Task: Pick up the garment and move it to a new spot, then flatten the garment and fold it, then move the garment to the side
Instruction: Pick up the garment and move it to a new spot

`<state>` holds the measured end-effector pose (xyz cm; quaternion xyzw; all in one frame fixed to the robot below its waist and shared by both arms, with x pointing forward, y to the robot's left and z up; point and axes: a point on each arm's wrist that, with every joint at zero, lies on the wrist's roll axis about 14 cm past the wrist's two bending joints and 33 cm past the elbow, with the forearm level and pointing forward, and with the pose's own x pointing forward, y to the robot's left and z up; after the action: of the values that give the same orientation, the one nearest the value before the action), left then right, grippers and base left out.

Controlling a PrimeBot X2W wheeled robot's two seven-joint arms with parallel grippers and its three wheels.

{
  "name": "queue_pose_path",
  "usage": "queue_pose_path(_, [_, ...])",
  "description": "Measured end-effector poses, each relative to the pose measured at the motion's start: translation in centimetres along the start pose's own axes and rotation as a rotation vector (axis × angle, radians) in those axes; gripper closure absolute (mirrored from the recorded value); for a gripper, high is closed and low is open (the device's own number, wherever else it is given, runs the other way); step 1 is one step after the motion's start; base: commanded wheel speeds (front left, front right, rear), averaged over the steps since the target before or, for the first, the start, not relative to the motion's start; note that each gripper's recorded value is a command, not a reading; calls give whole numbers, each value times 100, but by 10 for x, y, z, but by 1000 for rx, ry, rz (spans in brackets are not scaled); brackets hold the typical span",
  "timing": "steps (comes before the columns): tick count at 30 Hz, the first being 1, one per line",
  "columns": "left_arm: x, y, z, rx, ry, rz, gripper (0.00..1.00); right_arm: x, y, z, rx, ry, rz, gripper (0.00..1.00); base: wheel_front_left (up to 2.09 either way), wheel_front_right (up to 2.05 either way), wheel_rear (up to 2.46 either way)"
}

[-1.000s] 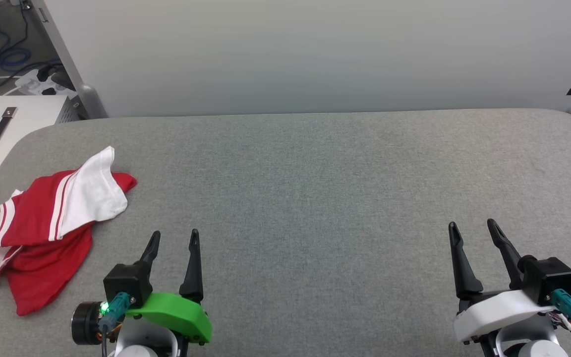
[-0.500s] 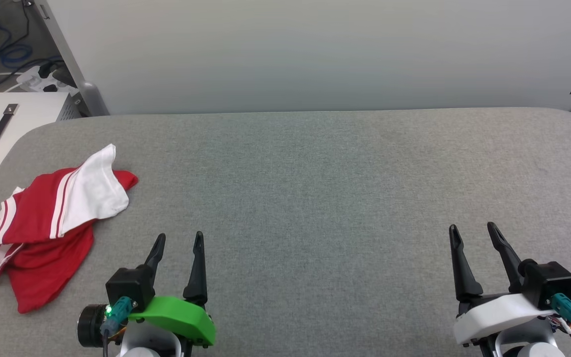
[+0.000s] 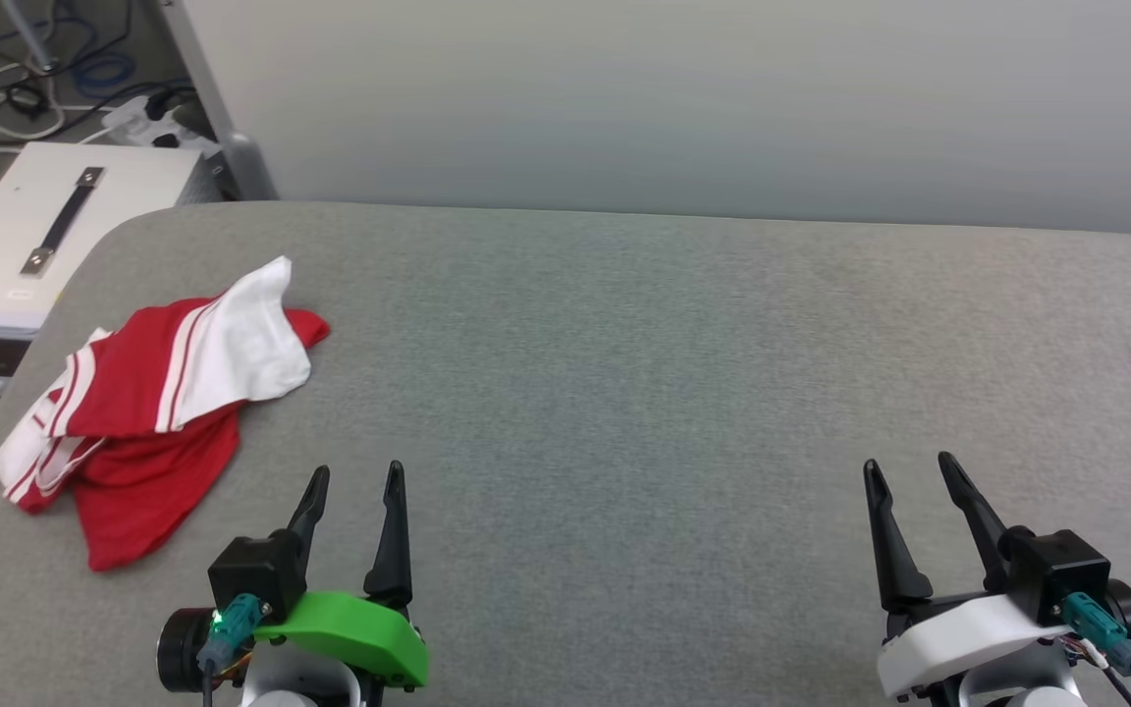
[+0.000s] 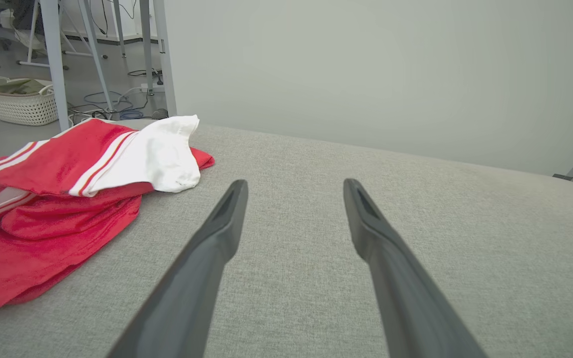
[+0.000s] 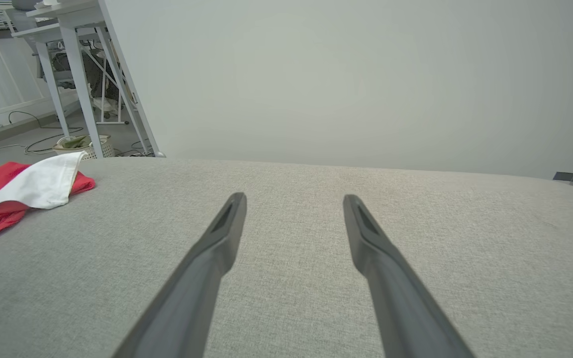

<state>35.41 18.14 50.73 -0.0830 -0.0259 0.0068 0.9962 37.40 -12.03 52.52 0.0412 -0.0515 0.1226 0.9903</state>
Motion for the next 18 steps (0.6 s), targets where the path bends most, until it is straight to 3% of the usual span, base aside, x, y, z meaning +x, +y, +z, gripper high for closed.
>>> queue_pose_path(18, [-45,63,10,5,-47,201,0,27,83,-16,65,22,251,0,0,0,0])
